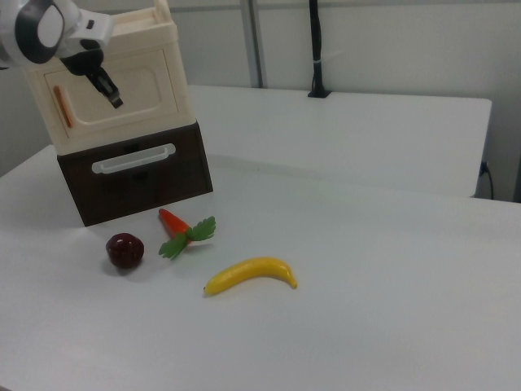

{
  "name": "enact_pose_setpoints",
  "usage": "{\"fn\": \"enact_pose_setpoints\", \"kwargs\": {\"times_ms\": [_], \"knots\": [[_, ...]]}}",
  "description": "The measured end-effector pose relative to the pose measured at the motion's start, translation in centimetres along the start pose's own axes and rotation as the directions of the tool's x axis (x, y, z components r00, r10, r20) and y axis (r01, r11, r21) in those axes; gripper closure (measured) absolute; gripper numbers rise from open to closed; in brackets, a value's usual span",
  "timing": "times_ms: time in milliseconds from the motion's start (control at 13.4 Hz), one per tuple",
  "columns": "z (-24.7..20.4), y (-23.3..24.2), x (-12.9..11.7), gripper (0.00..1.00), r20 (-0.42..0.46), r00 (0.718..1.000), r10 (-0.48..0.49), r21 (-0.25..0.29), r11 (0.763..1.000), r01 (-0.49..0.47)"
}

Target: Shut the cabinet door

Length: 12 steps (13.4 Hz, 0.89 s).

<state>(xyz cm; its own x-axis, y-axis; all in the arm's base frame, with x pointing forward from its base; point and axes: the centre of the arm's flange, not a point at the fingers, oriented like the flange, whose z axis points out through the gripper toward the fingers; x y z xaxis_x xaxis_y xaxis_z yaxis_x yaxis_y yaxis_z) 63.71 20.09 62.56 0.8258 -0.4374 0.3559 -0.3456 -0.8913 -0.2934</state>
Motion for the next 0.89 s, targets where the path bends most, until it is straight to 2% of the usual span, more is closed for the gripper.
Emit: {"fn": "enact_pose_setpoints", "kwargs": {"times_ms": [224, 447, 597, 895], "knots": [[1.3, 3.7, 1.1, 0.99, 0.091, 0.992, -0.089, -0.096, 0.991, 0.097], [2.1, 7.3, 2.0, 0.99, 0.187, 0.966, -0.178, -0.150, 0.967, 0.207], [2.3, 10.1, 2.9, 0.99, 0.250, 0.942, -0.225, -0.170, 0.947, 0.271], [1.0, 16.2, 4.0, 0.99, 0.344, 0.888, -0.305, -0.178, 0.908, 0.380]]}}
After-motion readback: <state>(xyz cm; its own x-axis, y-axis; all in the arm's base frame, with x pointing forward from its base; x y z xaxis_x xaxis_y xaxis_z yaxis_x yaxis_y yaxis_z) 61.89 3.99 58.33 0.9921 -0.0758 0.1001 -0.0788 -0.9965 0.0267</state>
